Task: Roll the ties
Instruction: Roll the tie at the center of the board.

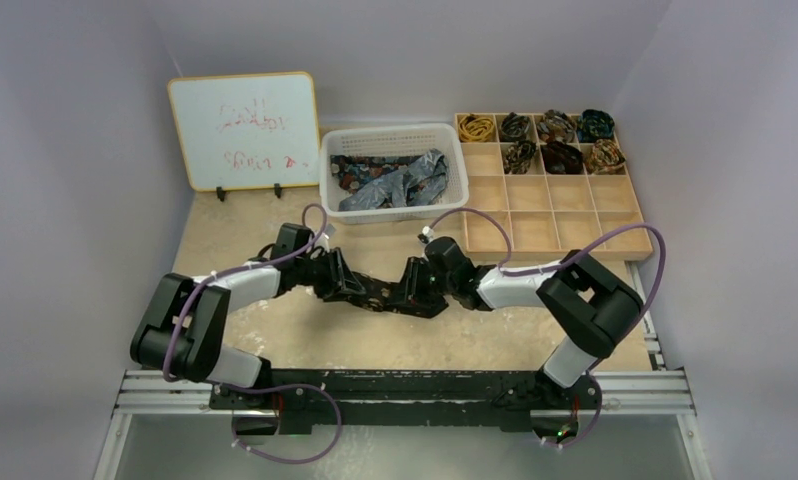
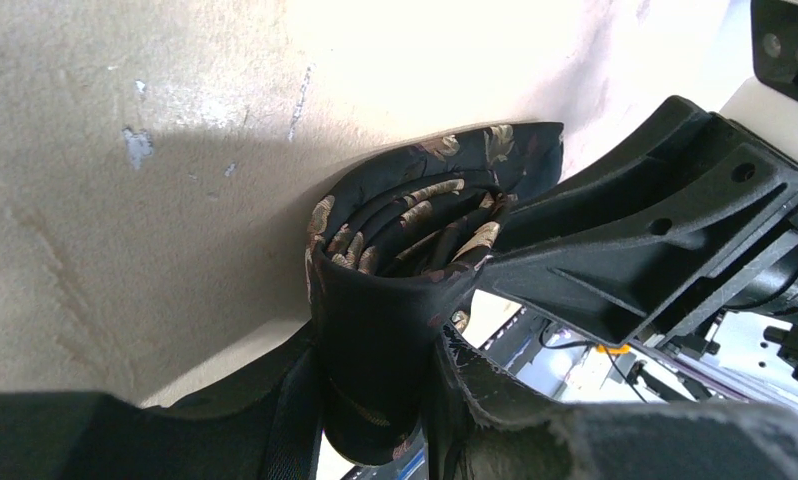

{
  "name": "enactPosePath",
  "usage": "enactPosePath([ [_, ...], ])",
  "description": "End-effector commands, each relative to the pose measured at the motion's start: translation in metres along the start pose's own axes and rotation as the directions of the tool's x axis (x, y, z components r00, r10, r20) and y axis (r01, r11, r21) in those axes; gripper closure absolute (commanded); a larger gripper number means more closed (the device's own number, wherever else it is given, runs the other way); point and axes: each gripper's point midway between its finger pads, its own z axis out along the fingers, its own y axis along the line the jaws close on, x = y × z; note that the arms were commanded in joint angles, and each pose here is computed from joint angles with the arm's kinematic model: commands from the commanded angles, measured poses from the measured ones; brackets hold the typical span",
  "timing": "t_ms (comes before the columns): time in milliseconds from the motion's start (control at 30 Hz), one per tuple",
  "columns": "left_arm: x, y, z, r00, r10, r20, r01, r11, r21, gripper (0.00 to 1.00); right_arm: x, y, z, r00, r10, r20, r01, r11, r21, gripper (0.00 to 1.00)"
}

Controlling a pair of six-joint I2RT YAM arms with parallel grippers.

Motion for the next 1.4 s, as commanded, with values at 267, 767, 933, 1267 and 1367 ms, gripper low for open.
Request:
enactPosePath([
  [267,-0.024,-0.007,-0.013,0.989,0.122,0.078,-0.103,0.973,-0.206,0.67,-0.028,0.005,-0.026,0.992,-0.023,0.120,0.011,0.995,0.099,0.53],
  [767,-0.038,-0.030,-0.019,0.974,0.142,0.175,-0.097,0.965,-0.243,0.67,-0.005,-0.030,-0.013,0.996,-0.070,0.056,0.058,0.981,0.183,0.61],
  [933,-0.034,-0.024,-0.021,0.969,0.203,0.140,-0.159,0.948,-0.277,0.67,0.006,-0.029,-0.012,0.997,-0.074,-0.011,0.075,0.982,0.171,0.61],
  [1267,-0.034,-0.030,-0.018,0.938,0.344,0.050,-0.301,0.876,-0.378,0.67,-0.009,-0.007,-0.022,0.996,-0.077,0.038,0.071,0.988,0.138,0.57],
  [1367,-0.037,-0.026,-0.019,0.936,0.348,0.054,-0.286,0.841,-0.459,0.68,-0.015,0.001,-0.028,0.995,-0.073,0.067,0.064,0.990,0.127,0.55],
])
